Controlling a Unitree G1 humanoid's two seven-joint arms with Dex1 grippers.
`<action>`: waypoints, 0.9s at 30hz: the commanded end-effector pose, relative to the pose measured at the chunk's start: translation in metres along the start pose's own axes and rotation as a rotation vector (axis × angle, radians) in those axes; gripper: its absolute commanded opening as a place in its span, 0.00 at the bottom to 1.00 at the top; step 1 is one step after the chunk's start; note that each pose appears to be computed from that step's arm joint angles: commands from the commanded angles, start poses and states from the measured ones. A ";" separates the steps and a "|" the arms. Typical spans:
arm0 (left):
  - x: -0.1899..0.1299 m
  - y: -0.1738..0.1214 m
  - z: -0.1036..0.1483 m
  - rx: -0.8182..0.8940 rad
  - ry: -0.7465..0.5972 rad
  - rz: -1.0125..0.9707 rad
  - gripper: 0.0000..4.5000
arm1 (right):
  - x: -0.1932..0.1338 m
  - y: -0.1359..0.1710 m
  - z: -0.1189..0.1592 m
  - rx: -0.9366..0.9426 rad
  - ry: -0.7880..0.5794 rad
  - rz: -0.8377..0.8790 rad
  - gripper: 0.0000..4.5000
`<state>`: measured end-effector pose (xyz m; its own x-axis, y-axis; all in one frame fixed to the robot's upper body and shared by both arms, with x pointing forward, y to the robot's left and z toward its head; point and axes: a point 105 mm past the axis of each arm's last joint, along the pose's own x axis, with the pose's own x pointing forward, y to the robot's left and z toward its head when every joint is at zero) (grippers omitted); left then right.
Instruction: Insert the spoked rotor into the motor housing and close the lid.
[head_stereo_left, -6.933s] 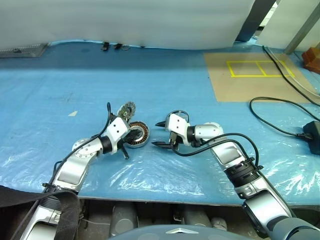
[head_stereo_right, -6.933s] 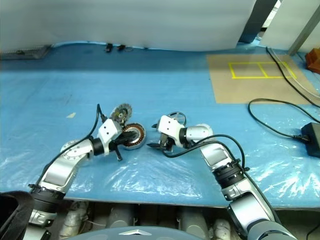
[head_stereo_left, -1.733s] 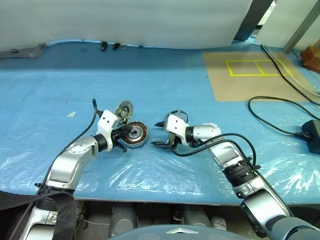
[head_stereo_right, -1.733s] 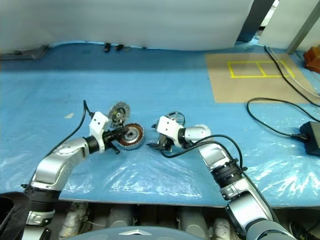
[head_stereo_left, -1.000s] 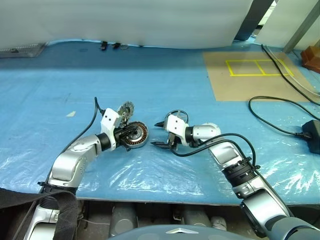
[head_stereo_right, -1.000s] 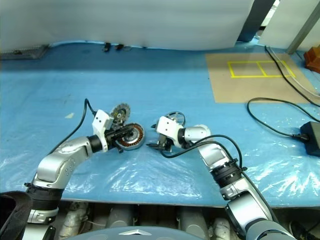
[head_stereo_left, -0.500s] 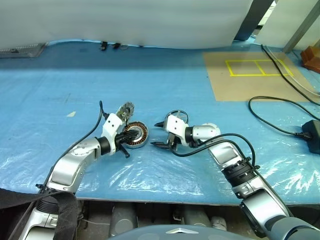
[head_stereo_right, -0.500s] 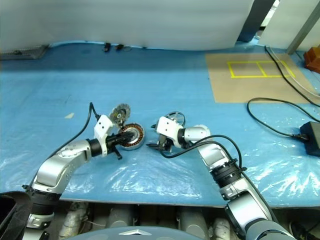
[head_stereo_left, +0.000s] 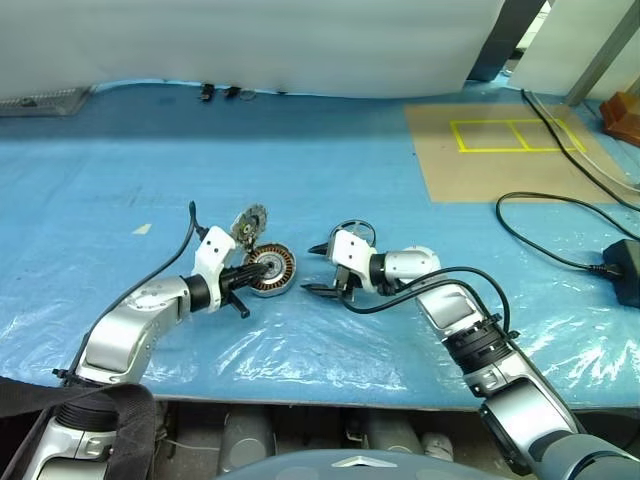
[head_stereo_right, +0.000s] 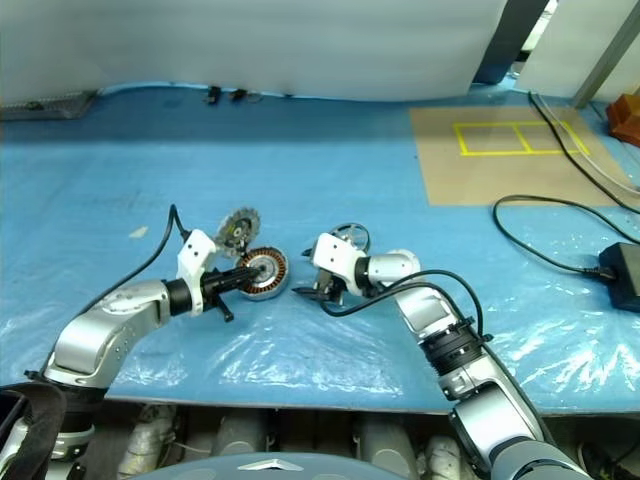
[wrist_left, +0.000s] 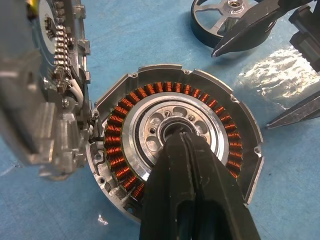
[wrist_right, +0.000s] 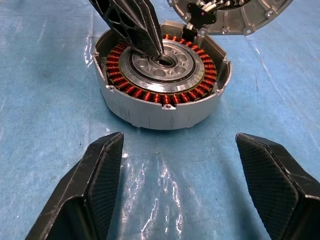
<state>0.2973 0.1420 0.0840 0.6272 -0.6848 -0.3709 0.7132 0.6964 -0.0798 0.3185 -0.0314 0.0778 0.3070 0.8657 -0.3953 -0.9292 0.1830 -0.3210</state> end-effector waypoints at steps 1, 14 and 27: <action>0.000 -0.004 -0.008 -0.018 0.068 -0.028 0.00 | 0.002 -0.003 0.012 -0.042 -0.029 -0.005 0.84; 0.010 -0.001 0.019 0.103 0.067 -0.068 0.00 | 0.001 -0.004 0.011 -0.037 -0.026 -0.019 0.84; 0.012 -0.003 0.006 0.087 0.095 -0.071 0.00 | 0.001 -0.004 0.011 -0.037 -0.027 -0.020 0.84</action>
<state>0.3085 0.1329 0.0912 0.5602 -0.7001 -0.4427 0.7741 0.6327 -0.0210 0.3200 -0.0308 0.0778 0.3227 0.8616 -0.3919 -0.9235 0.1958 -0.3300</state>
